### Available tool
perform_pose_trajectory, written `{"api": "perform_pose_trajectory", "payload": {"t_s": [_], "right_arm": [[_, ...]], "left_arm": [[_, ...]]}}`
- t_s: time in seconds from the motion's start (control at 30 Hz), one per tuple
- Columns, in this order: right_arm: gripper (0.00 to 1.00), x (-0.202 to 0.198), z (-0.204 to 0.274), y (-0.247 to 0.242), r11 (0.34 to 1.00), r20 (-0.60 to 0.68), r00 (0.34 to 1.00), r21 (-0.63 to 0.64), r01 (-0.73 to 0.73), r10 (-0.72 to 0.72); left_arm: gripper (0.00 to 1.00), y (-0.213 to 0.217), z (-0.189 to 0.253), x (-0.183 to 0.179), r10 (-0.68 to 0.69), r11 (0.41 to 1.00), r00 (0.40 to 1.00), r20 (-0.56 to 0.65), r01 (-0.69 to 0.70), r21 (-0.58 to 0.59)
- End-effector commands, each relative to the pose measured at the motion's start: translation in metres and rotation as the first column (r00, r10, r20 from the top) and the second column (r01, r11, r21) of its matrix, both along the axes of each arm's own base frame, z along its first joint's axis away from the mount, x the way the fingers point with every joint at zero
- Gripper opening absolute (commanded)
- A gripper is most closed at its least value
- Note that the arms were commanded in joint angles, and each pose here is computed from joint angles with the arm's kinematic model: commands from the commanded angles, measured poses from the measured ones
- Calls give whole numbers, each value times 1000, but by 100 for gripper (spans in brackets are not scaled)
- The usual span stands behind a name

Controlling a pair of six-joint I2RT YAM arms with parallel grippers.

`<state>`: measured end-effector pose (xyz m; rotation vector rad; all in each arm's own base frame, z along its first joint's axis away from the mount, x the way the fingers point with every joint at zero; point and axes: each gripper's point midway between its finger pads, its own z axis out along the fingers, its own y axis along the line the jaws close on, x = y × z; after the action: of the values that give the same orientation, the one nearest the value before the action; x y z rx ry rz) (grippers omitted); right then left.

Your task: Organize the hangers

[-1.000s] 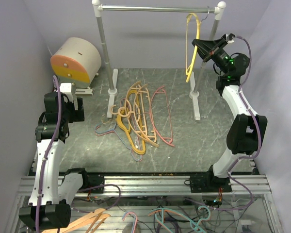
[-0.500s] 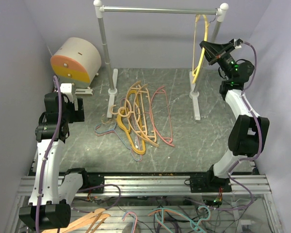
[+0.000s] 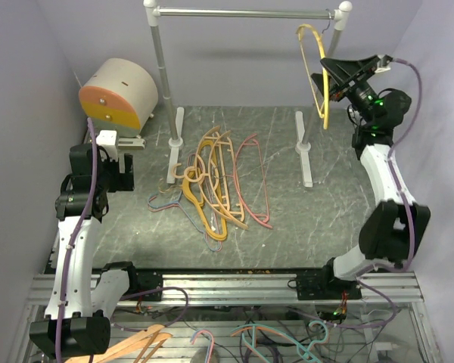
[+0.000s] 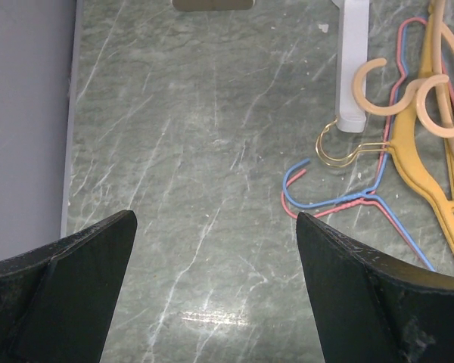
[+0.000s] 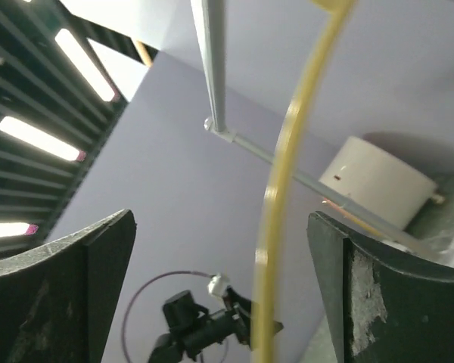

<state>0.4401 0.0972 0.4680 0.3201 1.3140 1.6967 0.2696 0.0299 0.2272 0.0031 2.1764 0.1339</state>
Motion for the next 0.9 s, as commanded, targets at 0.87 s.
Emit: {"api": "perform_pose_trajectory", "payload": {"t_s": [0.87], "right_arm": [[97,-155,-104,6,504,228,907,-770,391,-355]], "left_arm": [[99,-1,-3,1,-32,999,999,-3,32,-25]]}}
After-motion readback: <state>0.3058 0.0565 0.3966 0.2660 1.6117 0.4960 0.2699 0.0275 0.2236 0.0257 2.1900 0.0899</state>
